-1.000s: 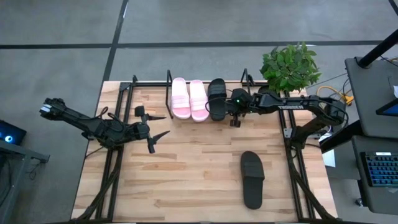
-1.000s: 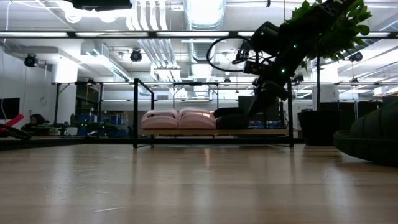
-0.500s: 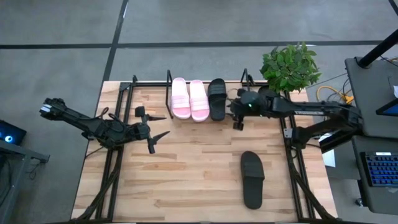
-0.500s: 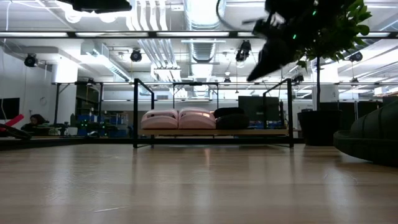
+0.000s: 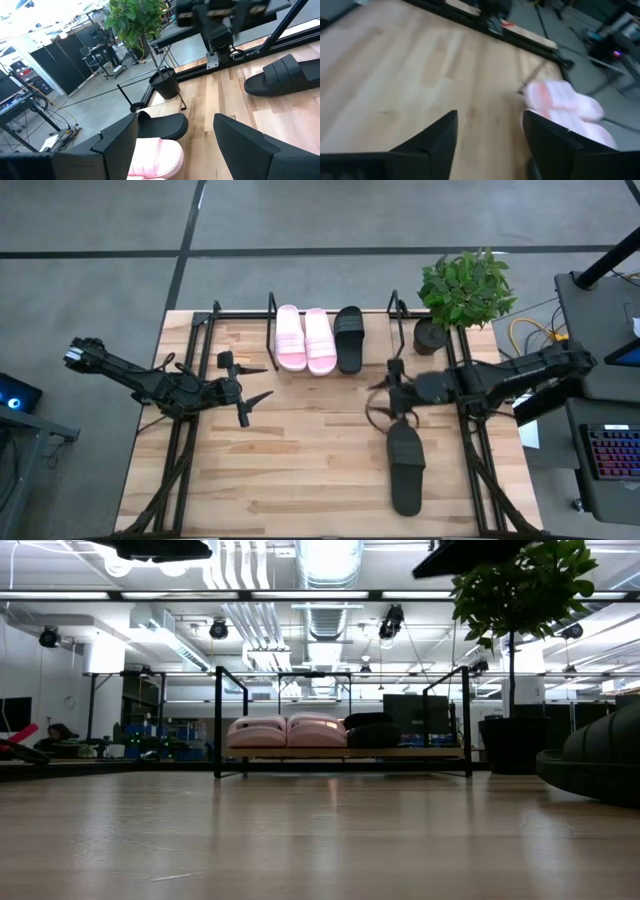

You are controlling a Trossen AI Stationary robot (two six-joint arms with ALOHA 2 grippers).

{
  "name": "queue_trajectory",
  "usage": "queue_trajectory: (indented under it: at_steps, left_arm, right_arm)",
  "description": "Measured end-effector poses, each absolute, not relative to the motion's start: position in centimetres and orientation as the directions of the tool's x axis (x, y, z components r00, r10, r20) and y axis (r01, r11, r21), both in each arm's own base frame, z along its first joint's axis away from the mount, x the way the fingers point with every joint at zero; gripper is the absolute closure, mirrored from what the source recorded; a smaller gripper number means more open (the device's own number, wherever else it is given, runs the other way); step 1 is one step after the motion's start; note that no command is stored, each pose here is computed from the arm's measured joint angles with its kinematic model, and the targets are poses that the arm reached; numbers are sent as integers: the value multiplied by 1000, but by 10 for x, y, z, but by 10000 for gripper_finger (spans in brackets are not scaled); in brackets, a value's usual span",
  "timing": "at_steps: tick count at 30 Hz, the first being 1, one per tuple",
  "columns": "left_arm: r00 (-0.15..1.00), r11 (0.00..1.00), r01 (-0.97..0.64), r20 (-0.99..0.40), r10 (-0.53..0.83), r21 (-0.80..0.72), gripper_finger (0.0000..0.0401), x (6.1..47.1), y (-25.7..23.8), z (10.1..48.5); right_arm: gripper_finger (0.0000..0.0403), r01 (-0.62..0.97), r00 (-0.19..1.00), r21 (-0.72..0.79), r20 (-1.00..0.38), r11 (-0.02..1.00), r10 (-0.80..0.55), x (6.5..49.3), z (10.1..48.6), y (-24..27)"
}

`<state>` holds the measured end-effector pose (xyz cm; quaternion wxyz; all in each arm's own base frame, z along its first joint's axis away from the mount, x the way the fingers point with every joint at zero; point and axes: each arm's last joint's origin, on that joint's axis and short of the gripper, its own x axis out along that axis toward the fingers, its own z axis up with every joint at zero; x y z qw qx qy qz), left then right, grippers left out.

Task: Pick and place slides into the shelf
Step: Put the black slides on the shelf

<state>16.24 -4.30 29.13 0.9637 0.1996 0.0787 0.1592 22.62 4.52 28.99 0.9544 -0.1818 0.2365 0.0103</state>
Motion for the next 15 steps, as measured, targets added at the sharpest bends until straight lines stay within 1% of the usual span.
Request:
queue_trajectory:
  at_steps: [3, 6, 9, 15]
  left_arm:
    - [937, 870, -276, -89, 339, 410, 155, 162, -43, 291]
    - [937, 870, -275, -89, 338, 410, 155, 162, -43, 291]
    - [937, 870, -274, -91, 338, 409, 155, 163, -43, 291]
    - [935, 875, -272, -108, 339, 400, 155, 166, -45, 288]
  right_arm:
    - [161, -139, 894, -357, -446, 924, -37, 222, 293, 67]
    - [146, -162, 892, -400, -451, 902, -40, 218, 294, 88]
    - [147, -176, 872, -416, -487, 892, -56, 210, 295, 108]
    - [169, -157, 816, -397, -568, 904, -108, 196, 294, 142]
